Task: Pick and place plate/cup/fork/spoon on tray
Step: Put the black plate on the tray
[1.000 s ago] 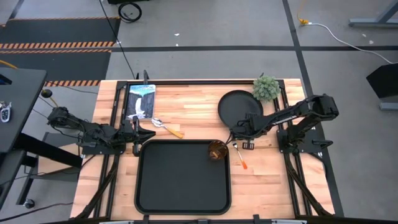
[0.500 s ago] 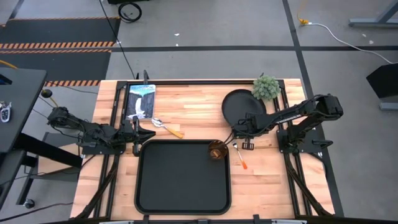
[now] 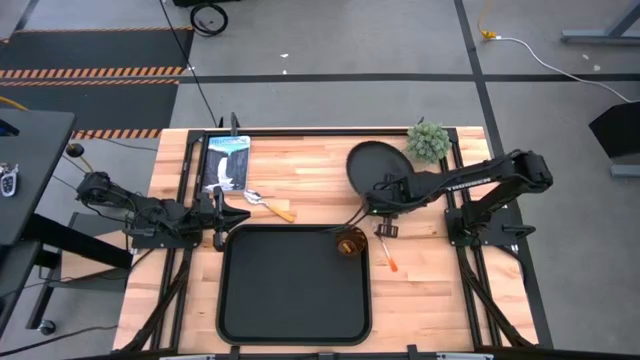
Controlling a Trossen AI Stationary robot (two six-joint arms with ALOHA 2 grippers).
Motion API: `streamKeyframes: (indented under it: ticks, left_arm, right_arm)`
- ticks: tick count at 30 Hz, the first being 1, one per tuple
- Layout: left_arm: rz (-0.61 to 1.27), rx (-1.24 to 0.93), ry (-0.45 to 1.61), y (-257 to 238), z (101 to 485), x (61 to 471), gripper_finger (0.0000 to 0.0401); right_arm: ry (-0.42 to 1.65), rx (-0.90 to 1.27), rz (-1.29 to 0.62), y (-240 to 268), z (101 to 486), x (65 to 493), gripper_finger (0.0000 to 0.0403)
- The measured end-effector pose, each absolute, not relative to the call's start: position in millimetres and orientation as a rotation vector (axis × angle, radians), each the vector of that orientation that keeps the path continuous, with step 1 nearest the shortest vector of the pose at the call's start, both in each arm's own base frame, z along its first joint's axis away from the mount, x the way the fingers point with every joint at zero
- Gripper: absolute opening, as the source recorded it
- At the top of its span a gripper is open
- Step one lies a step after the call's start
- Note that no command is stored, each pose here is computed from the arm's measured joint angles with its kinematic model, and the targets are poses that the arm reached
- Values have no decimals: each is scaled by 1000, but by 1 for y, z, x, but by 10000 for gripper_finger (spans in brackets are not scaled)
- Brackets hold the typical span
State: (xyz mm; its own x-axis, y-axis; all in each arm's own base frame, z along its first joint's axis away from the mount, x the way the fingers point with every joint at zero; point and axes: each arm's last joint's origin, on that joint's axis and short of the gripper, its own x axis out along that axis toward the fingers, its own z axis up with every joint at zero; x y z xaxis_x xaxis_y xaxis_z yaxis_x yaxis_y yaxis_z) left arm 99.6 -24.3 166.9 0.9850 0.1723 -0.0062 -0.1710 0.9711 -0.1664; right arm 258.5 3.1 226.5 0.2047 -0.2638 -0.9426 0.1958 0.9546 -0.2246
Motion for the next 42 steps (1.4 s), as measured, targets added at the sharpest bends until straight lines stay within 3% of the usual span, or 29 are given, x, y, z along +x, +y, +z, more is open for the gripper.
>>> streamKeyframes:
  ticks: [9,23,32,42]
  left_arm:
    - [173,-168,-8,-24,167,100,43]
    - [173,-167,-9,-24,167,100,43]
    - [173,-168,-9,-24,167,100,43]
    - [173,-168,-9,-24,167,100,43]
  right_arm:
    - [1107,-126,-292,29,293,302,11]
    - [939,-311,2,122,324,393,11]
    - [873,-328,111,188,320,407,11]
    - [939,-358,241,242,275,405,11]
